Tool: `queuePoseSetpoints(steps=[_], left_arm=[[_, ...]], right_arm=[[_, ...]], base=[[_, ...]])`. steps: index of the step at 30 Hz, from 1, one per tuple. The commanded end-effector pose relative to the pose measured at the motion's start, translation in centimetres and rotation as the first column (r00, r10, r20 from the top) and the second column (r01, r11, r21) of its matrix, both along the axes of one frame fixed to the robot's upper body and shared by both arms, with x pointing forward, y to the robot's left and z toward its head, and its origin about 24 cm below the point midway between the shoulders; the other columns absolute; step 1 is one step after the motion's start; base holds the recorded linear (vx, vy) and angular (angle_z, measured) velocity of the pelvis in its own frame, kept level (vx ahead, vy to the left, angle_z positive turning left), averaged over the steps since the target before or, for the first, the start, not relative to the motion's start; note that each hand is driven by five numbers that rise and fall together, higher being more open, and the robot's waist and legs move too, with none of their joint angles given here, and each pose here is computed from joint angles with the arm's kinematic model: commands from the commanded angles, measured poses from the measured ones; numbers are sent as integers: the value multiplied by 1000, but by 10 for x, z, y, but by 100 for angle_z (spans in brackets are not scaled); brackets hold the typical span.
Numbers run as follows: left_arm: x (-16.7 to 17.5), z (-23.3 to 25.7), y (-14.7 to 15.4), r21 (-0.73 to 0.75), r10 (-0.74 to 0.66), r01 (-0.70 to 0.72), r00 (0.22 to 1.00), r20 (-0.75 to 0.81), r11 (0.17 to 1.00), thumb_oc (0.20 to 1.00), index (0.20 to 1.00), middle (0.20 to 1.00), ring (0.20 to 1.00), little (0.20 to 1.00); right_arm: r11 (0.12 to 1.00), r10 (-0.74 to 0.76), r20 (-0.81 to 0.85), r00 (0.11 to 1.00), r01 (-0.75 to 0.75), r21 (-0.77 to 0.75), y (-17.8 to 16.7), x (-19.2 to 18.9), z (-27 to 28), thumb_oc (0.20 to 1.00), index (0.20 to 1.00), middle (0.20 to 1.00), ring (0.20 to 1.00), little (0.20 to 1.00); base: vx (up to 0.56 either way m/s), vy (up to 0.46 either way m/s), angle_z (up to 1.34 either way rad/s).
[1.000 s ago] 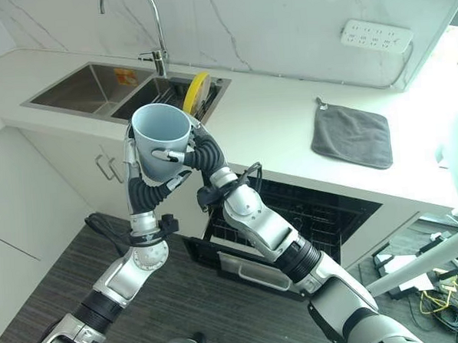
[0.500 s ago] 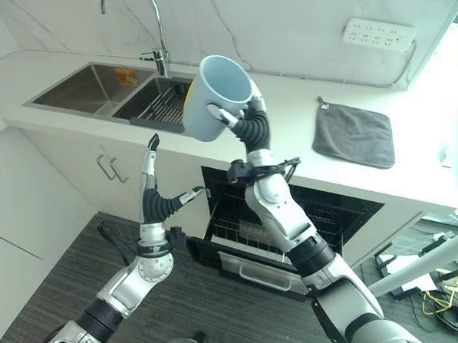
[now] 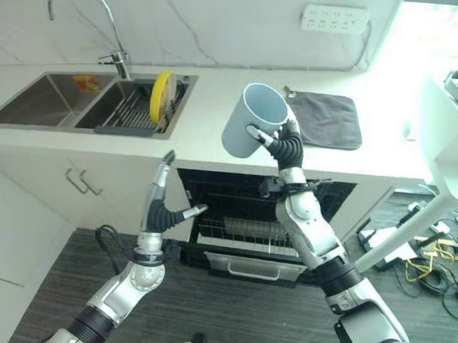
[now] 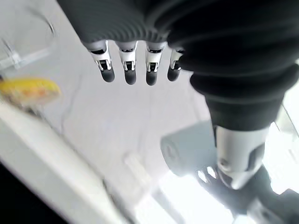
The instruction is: Place the dishes in the dishwasher.
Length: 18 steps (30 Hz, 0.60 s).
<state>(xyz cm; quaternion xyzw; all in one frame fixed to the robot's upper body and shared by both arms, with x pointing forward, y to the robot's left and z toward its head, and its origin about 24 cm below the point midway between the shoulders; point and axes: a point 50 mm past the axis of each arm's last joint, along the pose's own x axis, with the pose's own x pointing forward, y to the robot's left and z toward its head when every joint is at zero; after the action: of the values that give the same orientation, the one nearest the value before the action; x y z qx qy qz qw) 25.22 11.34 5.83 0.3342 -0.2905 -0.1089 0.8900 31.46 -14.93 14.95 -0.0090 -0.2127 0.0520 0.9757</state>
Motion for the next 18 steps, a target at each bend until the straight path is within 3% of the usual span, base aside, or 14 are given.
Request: queuePoseSetpoints(steps=[1, 5, 7, 16, 18], left_arm=[[8, 0, -7, 209, -161, 167, 986, -45, 964, 1000, 1000, 1000, 1000, 1000], [19, -11, -8, 363, -179, 240, 965, -194, 900, 1000, 1000, 1000, 1000, 1000], [25, -17, -8, 473, -177, 298, 942, -284, 829, 1000, 1000, 1000, 1000, 1000], [53, 14, 10, 677, -119, 231, 971, -208, 699, 1000, 1000, 1000, 1000, 1000], [65, 24, 21, 700, -14, 137, 984, -178, 701, 1000, 1000, 1000, 1000, 1000]], right_arm=[[991, 119, 68, 991, -114, -64, 5, 5, 22, 200, 200, 200, 200, 200], [975, 167, 47, 985, -157, -157, 2, 16, 26, 200, 200, 200, 200, 200], [956, 194, 67, 979, -173, -236, -4, 27, 43, 200, 200, 200, 200, 200], [830, 244, 130, 961, -137, -540, -2, 45, 86, 200, 200, 200, 200, 200], [796, 236, 146, 961, -105, -596, -1, 48, 94, 200, 200, 200, 200, 200]], base=[[-36, 22, -54], [-146, 32, -36], [-266, 41, -26], [-171, -3, -14], [-170, -73, 7]])
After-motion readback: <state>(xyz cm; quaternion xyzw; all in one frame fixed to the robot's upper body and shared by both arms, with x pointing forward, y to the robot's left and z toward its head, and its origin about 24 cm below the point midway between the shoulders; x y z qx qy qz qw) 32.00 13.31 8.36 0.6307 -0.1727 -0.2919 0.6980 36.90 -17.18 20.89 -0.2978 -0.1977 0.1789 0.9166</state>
